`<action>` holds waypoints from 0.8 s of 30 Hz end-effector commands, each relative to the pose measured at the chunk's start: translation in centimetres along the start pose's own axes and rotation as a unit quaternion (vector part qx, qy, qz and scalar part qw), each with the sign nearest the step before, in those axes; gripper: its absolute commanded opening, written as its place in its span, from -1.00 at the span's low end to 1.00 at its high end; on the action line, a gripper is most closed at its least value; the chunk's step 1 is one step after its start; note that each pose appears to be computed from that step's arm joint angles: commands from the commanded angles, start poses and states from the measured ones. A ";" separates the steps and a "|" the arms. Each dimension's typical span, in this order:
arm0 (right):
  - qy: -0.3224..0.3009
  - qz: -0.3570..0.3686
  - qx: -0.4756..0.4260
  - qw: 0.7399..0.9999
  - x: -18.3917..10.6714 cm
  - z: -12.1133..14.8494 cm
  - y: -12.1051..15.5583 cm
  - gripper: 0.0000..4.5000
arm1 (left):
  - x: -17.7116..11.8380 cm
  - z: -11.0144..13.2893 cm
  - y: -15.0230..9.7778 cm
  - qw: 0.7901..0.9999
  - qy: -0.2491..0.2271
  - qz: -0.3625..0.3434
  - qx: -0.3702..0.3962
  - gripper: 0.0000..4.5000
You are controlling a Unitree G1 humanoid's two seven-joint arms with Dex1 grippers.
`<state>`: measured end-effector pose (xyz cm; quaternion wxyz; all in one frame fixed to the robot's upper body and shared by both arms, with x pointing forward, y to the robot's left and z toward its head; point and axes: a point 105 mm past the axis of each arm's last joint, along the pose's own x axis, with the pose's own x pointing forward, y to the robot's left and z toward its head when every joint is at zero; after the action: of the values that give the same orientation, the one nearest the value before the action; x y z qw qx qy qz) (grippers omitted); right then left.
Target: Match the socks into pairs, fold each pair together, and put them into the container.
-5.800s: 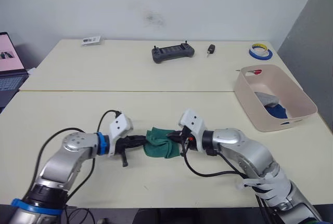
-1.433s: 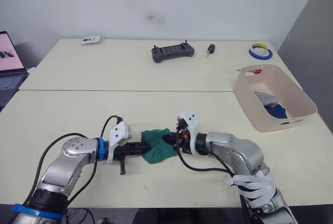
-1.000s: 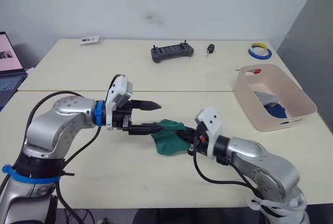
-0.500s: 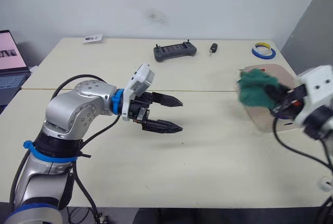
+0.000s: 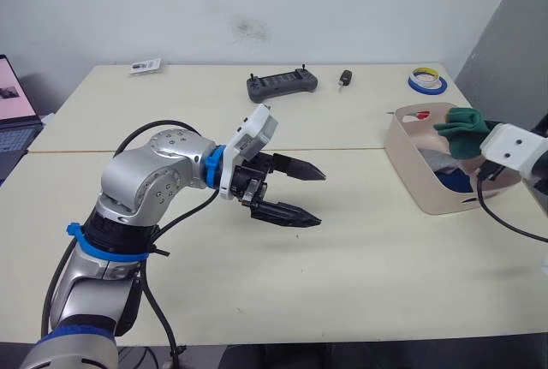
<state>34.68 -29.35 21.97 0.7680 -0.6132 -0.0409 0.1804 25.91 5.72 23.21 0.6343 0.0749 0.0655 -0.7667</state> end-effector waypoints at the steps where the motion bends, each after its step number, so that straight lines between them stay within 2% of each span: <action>1: -0.025 0.050 -0.030 0.998 0.4 0.7 1.0 -1.00 | 0.3 0.4 -0.5 1.000 -0.001 -0.009 0.013 0.98; 8: -0.003 0.150 -0.054 0.987 -0.1 -0.4 2.9 -1.00 | 0.3 0.2 -0.6 1.000 -0.002 -0.006 0.013 0.98; 14: 0.010 0.180 -0.039 0.983 -0.4 -0.9 2.1 -1.00 | 0.2 -0.1 -0.4 1.000 -0.002 -0.004 0.015 0.98; 15: 0.012 0.184 -0.033 0.982 -0.5 -0.9 1.8 -0.71 | 0.2 -0.2 -0.4 1.000 -0.001 -0.004 0.016 1.00; 17: 0.011 0.187 -0.030 0.982 -0.6 -0.8 1.2 -0.46 | 0.2 -0.2 -0.3 1.000 -0.001 -0.003 0.017 1.00; 24: 0.018 0.207 -0.021 0.978 -1.6 -0.3 -0.7 0.64 | 0.3 0.1 -0.1 1.000 -0.005 -0.001 0.023 1.00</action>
<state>33.62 -30.41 20.14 0.7008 -0.6164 0.1203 0.3384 25.96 5.71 22.56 0.6379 0.0755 0.0619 -0.7639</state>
